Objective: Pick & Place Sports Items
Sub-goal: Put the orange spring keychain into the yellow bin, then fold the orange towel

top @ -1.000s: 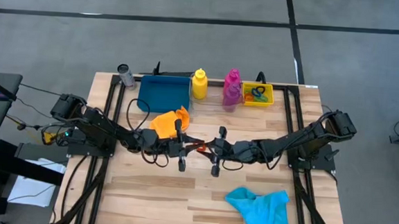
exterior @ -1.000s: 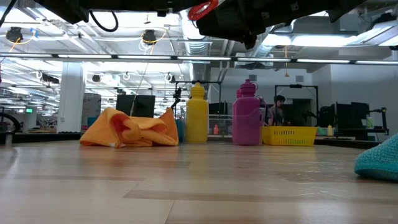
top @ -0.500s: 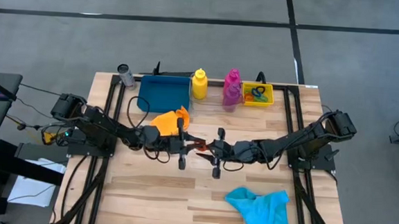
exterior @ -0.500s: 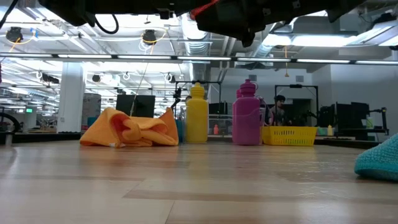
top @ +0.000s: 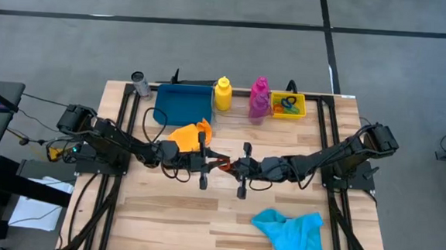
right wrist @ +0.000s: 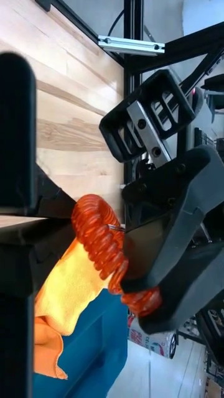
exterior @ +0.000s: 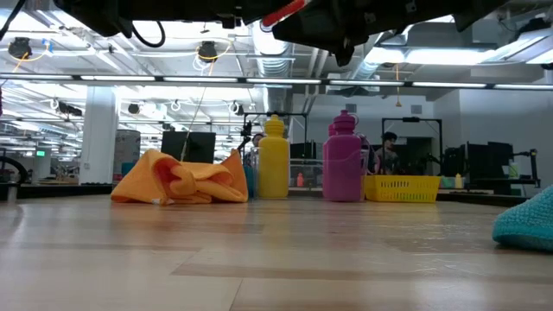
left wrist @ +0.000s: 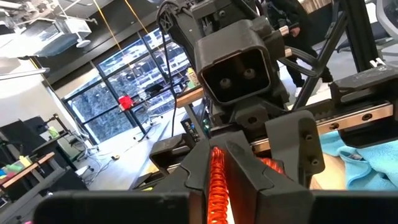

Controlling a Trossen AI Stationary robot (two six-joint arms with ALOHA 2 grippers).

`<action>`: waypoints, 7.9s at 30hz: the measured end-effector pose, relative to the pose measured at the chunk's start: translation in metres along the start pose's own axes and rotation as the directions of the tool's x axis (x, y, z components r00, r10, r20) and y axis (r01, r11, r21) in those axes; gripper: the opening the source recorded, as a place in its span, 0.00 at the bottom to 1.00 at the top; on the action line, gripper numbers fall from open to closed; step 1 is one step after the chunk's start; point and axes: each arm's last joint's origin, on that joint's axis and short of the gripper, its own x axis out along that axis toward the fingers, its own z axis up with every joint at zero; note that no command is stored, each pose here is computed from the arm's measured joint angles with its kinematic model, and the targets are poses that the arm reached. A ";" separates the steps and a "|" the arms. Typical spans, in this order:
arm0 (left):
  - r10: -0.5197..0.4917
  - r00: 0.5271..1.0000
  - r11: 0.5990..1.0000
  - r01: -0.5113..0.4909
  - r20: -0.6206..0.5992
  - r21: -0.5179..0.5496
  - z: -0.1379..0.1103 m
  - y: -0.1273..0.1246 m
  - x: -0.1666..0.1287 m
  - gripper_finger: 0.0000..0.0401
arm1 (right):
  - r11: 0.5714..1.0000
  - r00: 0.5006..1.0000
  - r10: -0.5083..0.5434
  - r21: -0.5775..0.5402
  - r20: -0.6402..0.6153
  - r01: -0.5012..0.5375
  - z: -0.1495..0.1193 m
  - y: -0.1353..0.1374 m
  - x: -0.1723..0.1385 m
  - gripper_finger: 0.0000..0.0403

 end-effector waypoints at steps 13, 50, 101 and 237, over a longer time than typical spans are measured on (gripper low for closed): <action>0.034 0.997 0.999 -0.032 0.068 -0.025 0.007 0.003 -0.001 0.22 | 1.000 1.000 -0.003 -0.005 -0.014 0.003 -0.001 0.000 0.000 0.00; 0.329 0.924 0.920 -0.360 -0.192 -0.154 0.070 0.053 -0.087 0.47 | 0.487 0.485 -0.872 0.024 0.064 0.873 0.039 -0.101 -0.020 0.00; 0.072 0.993 0.861 -0.112 -0.098 -0.496 0.051 0.052 -0.125 0.47 | 0.512 0.362 -0.571 0.024 -0.737 0.858 -0.013 -0.262 -0.112 0.25; 0.631 0.650 0.717 -0.697 -0.422 -0.001 0.011 0.034 -0.089 0.47 | 0.971 0.881 -0.210 0.018 -0.424 0.239 -0.021 -0.197 0.159 0.22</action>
